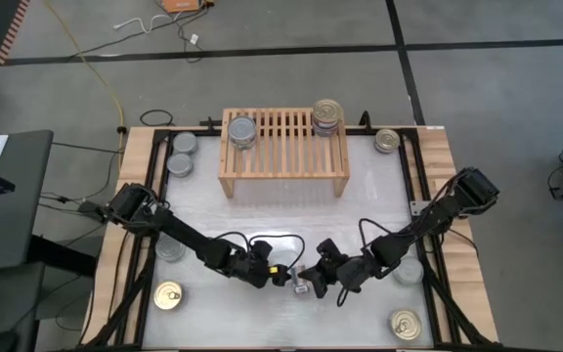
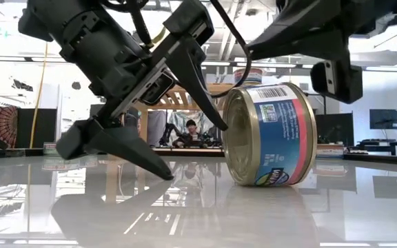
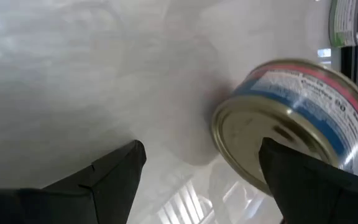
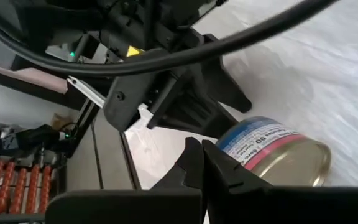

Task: Stack canned seafood by type on shelf
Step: Put the blue-pink tuna can on the shelf

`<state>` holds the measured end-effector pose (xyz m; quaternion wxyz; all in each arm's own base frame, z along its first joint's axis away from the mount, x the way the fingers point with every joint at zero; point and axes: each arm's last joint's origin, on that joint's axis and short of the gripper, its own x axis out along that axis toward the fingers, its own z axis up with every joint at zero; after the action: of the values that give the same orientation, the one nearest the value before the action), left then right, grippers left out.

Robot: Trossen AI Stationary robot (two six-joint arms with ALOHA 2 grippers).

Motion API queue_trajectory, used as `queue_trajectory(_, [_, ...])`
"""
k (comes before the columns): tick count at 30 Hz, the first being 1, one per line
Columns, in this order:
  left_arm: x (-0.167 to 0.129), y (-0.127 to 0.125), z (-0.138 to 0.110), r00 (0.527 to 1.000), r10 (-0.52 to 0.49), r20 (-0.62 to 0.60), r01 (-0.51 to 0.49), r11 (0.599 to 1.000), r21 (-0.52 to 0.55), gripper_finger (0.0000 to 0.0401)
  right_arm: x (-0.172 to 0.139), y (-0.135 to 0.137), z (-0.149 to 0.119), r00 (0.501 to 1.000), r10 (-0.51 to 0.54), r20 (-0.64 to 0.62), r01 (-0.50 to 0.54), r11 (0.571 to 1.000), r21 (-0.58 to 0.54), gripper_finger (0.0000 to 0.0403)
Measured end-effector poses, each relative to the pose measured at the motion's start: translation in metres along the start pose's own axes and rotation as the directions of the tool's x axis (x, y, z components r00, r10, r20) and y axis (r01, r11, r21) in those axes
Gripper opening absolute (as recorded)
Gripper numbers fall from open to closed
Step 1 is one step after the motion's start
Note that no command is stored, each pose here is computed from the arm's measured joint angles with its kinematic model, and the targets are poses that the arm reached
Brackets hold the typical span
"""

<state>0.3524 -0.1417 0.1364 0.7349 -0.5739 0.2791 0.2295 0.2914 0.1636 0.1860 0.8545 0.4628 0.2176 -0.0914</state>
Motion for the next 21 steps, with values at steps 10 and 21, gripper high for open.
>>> queue_trajectory(10, [-0.001, 0.007, -0.006, 0.997, 0.059, -0.049, -0.058, 0.998, 0.018, 0.0313, -0.009, -0.016, -0.012, 0.981, -0.182, -0.068, 0.185, 0.982, 0.038, 0.0019])
queue_trajectory(21, [-0.002, 0.009, -0.008, 0.995, 0.077, -0.059, -0.076, 0.997, 0.026, 0.0313, 0.008, -0.005, -0.022, 0.987, -0.146, -0.071, 0.150, 0.987, 0.057, 0.0017])
